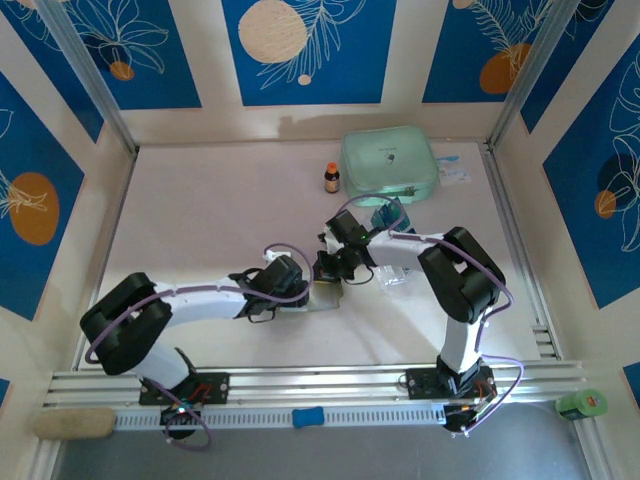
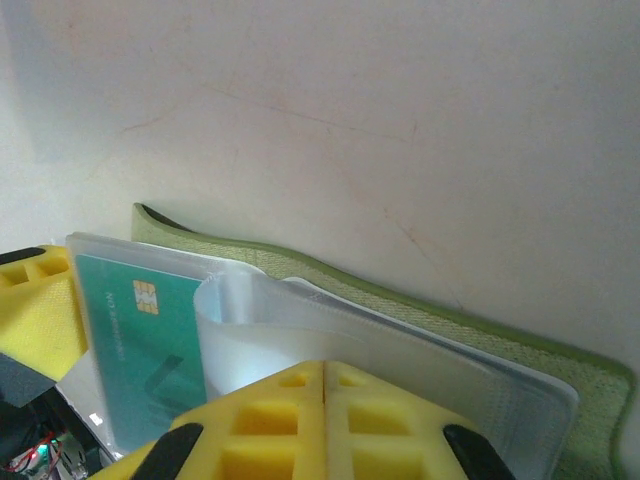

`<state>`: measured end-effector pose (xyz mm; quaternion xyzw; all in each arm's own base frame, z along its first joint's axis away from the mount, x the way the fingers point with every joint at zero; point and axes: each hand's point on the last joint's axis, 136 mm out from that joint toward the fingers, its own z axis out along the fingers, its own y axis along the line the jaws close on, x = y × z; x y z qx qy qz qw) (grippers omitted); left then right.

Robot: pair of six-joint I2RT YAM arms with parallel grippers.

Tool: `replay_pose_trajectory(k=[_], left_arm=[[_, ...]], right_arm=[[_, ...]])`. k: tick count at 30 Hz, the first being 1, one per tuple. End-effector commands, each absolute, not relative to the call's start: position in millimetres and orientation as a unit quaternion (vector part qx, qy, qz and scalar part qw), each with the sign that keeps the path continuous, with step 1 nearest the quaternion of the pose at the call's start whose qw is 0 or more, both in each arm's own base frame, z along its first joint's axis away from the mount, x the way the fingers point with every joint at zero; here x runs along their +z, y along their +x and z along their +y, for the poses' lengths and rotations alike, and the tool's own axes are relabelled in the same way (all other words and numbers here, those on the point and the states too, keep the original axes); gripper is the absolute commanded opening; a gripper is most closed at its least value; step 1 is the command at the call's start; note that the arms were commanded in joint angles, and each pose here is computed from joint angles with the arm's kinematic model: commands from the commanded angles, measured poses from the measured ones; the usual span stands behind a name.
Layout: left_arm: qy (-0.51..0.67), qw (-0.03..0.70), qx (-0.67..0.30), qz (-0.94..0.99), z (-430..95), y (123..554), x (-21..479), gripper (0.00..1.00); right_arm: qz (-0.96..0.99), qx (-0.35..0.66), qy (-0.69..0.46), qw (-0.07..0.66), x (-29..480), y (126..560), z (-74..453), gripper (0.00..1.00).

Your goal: Put the credit cards into the card holder

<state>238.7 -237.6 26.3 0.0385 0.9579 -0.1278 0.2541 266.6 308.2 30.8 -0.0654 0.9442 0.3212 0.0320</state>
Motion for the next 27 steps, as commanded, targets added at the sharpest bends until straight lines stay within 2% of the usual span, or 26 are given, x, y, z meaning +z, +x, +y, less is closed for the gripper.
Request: replay_pose_trajectory(k=[1,5,8,27], left_arm=[[0.05,0.247,-0.137,0.958,-241.1,232.3,21.7,0.77],[0.049,0.248,-0.138,0.957,-241.4,232.8,22.8,0.77],[0.05,0.249,-0.138,0.957,-241.5,232.8,22.7,0.77],[0.042,0.257,-0.137,0.956,-235.8,232.1,23.9,0.84]], right_arm=[[0.941,0.332,-0.055,0.036,43.9,265.9,302.2,0.12],[0.942,0.33,-0.044,0.042,44.7,268.4,295.9,0.25],[0.942,0.332,-0.04,0.037,40.6,267.8,295.4,0.29],[0.928,0.372,-0.029,-0.009,23.5,261.3,311.0,0.3]])
